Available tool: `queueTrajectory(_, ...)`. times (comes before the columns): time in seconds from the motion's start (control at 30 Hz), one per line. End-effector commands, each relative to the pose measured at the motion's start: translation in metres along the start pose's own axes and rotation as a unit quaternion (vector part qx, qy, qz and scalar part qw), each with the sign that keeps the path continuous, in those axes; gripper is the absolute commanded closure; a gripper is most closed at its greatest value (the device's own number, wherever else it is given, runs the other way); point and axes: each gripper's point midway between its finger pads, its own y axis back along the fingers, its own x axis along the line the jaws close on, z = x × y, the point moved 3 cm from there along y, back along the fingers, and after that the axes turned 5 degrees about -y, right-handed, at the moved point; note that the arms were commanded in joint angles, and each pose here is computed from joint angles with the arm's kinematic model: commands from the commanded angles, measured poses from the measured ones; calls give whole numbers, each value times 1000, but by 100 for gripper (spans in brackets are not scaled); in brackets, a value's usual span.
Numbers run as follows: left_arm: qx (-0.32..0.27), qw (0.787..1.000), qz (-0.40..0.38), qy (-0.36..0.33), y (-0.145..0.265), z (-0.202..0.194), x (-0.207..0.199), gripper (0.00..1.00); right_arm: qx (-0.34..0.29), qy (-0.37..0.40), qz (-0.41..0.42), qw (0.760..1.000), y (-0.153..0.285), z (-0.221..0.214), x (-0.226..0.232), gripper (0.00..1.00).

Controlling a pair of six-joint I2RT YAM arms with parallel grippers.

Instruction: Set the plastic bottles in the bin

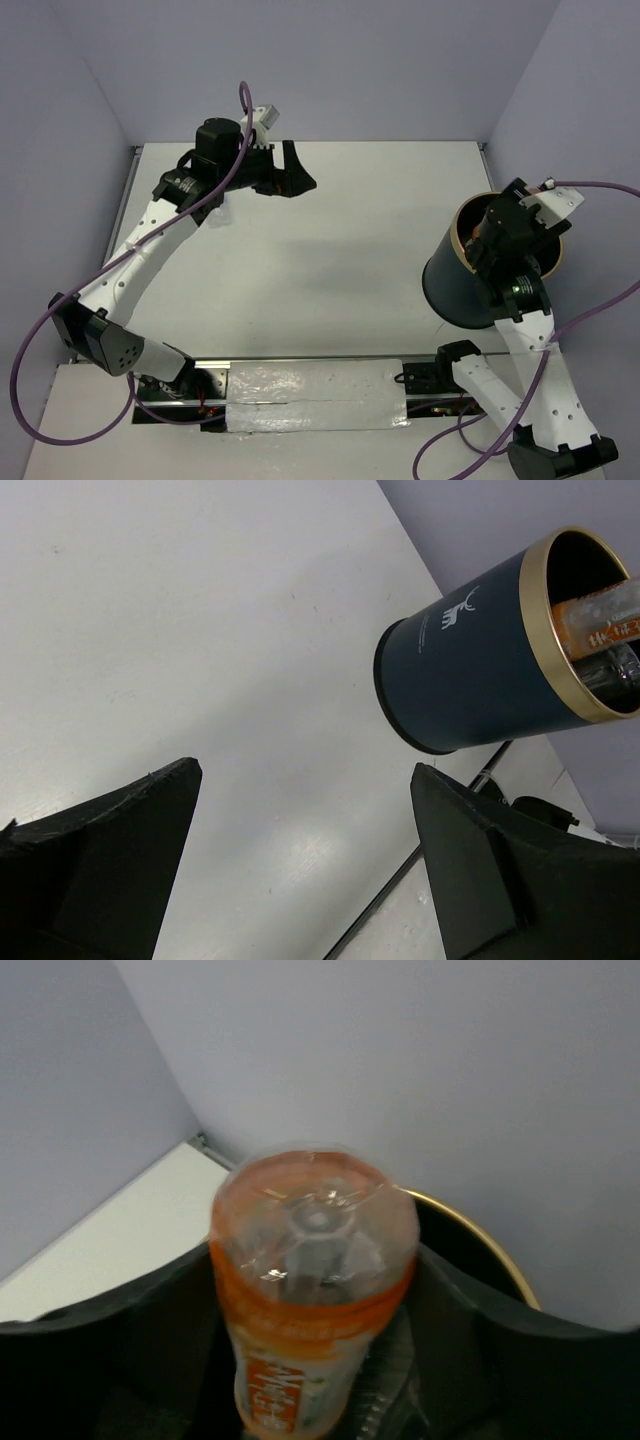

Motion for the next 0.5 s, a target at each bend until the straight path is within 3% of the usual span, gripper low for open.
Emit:
queueTrajectory(0.0, -14, 1000, -15, -3, -4, 6, -1, 1, 45, -12, 32, 998, 3, -28, 8, 20)
queueTrajectory(0.03, -12, 1000, -14, -3, -5, 6, -1, 1, 55, -1, 40, 998, 3, -36, 9, 5)
queueTrajectory(0.07, -12, 1000, -14, -2, -5, 5, 0, 1, 58, -4, 45, 997, 5, -37, 9, 0)
queueTrajectory(0.17, -8, 1000, -15, 0, -8, 4, 1, 1, 39, -18, 38, 998, 8, -15, 2, 0)
queueTrajectory(0.3, -6, 1000, 7, 6, -11, 1, 9, 1, -7, -78, 45, 996, 19, 48, -8, 0)
queueTrajectory(0.47, 1, 988, 141, 64, -10, -2, 66, 1, -31, -124, 62, 990, 34, 93, -21, 0)
